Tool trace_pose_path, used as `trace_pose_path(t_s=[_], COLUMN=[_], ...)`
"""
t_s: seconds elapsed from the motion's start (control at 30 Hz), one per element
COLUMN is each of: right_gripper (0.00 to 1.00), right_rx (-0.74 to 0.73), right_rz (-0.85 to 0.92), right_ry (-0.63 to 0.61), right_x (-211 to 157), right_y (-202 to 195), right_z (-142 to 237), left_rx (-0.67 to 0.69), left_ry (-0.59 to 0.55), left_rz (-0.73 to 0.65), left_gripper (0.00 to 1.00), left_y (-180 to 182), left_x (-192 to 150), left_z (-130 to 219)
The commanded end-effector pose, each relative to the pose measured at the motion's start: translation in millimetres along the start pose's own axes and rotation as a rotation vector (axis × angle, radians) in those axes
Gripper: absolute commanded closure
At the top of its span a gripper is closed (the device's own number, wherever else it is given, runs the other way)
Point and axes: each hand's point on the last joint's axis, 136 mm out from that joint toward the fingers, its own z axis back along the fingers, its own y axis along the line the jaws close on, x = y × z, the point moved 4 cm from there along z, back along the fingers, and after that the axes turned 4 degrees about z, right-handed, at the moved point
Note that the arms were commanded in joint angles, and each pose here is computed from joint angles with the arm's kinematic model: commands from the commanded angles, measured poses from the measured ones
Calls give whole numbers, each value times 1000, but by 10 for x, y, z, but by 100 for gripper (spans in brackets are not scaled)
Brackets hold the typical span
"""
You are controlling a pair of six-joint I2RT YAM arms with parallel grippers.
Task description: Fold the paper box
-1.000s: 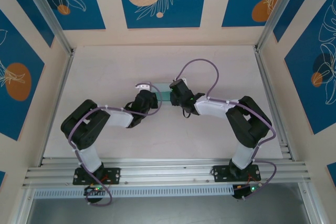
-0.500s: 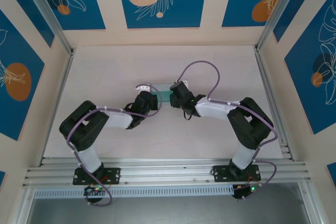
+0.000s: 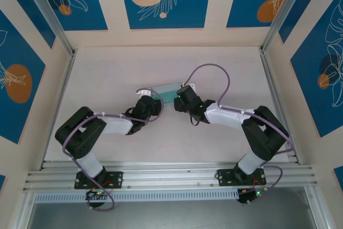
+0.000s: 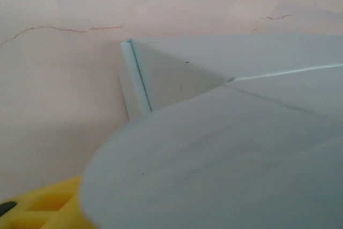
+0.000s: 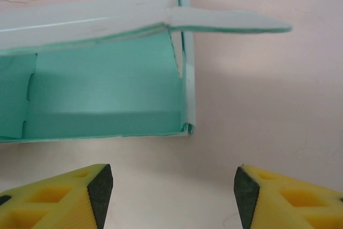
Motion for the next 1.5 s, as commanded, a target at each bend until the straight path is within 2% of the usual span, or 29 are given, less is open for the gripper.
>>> trace_pose_path(t_s=[0.0,0.2,0.43,0.57,0.67,0.77,0.97,1.1,1.3,1.47], right_gripper=[34,28,20,13,11,11,11,11,11,12], right_rx=[-19,-20,-14,17,95,173,212,197,251,271], right_rz=[-8,9,12,-28,-99,-165,-184,-165,-159,-142], right_ry=[-42,-88,-134,-129,-83,-37,57,128,215,270], right_x=[70,194,413,562,695,839,1100,1209,1275,1266], right_y=[-28,-72,-192,-256,-293,-330,-383,-386,-301,-222], right_z=[176,518,963,1157,1215,1211,1058,837,449,166], left_rx=[-16,-45,-76,-114,-64,6,24,41,30,48], left_ry=[-8,-5,83,14,-85,-129,-135,-63,65,162], left_rz=[13,46,47,65,54,1,-18,7,-17,-31], left_gripper=[29,1,0,0,0,0,0,0,0,0], left_y=[-45,-38,-40,-41,6,26,26,90,76,92], left_x=[32,53,113,324,609,874,1262,1412,1435,1290], left_z=[113,321,734,1055,1243,1313,1079,758,315,-9])
